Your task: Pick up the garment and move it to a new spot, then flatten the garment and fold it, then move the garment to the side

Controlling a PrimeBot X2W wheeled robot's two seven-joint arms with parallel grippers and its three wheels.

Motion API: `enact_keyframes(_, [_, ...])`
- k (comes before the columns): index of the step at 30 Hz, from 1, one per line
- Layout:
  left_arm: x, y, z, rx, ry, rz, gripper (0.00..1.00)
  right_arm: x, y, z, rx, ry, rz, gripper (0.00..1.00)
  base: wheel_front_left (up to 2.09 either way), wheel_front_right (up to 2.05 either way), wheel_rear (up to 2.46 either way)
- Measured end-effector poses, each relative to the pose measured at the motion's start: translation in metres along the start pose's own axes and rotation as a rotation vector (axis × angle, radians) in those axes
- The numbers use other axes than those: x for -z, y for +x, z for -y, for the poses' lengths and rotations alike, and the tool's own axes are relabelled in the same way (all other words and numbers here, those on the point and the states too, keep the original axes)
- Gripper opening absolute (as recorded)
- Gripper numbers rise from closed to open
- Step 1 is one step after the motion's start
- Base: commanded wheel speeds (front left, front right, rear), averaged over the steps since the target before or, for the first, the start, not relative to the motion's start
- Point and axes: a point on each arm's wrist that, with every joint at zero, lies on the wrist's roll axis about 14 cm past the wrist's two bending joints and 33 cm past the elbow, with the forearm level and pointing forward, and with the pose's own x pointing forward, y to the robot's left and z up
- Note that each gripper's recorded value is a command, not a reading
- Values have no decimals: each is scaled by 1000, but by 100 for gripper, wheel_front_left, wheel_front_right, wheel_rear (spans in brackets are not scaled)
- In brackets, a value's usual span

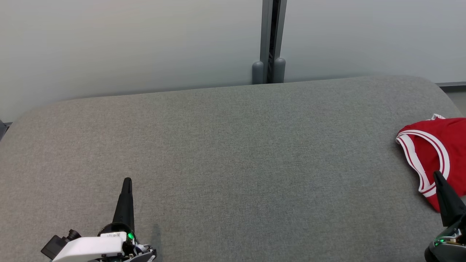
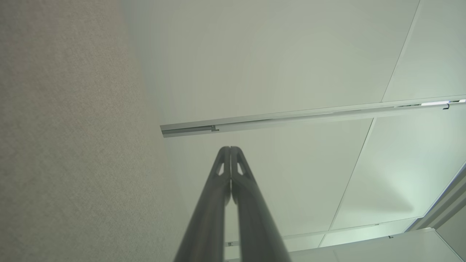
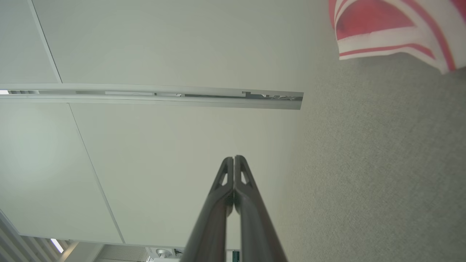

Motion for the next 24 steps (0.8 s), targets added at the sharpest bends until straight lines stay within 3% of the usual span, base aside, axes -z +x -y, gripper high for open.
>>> enact_keyframes(24, [0,0,0,0,0,0,0,0,0,0,0,0,0,0,0,0,0])
